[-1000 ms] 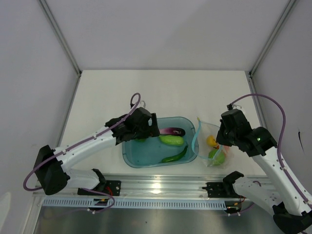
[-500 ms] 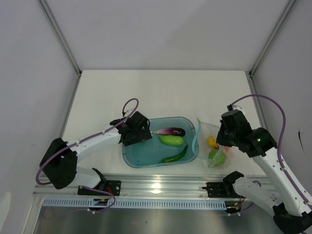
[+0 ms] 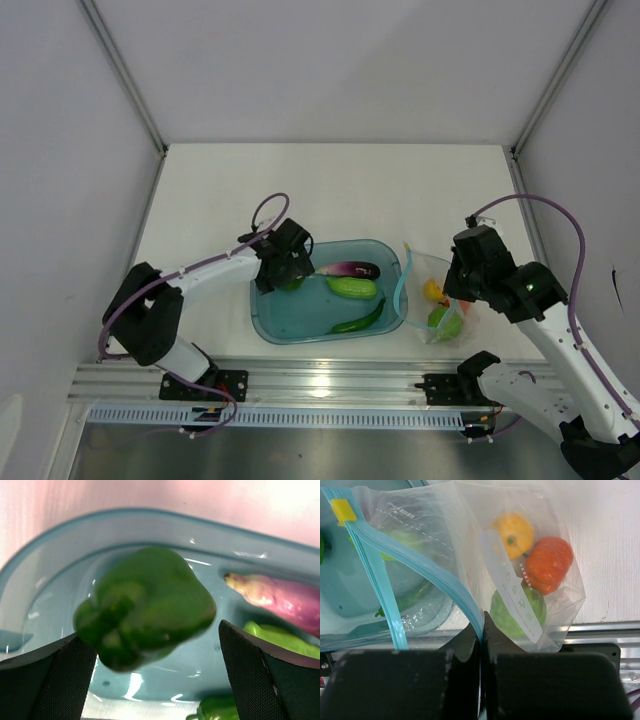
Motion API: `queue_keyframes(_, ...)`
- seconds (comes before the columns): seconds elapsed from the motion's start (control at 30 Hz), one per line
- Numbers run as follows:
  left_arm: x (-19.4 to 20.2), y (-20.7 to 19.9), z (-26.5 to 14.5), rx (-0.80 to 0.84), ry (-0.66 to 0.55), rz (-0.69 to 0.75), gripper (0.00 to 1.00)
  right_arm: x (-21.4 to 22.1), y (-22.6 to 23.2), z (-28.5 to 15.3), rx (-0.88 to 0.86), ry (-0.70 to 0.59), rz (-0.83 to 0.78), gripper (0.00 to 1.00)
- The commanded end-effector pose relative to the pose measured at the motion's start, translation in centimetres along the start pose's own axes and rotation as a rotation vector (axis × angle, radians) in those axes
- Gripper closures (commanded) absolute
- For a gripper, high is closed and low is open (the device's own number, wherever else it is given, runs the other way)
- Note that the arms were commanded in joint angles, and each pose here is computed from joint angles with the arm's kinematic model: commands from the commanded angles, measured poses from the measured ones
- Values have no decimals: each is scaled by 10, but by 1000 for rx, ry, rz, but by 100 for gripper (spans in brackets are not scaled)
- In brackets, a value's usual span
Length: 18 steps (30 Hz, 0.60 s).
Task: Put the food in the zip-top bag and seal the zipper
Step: Pick up the fake vegetable from the bin.
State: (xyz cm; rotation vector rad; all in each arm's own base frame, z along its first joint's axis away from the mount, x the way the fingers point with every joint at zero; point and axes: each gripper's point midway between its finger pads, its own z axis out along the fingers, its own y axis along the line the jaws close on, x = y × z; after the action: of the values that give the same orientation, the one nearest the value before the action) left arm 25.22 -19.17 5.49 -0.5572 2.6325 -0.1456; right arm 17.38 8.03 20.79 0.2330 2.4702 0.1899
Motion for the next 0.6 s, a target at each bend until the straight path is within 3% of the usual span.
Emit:
queue_keyframes(0.0,-14,-9,4,1,-25,-60,1,-2,-2,1,5,-21,-11,100)
queue_keyframes(0.47,-9,-10,24,-48,1,-63,2,-2,-3,3,11,-22,-23,100)
queue_keyframes(0.57,-6,-11,28,-34,8,-53,8,-2,-3,4,11,-18,-25,100)
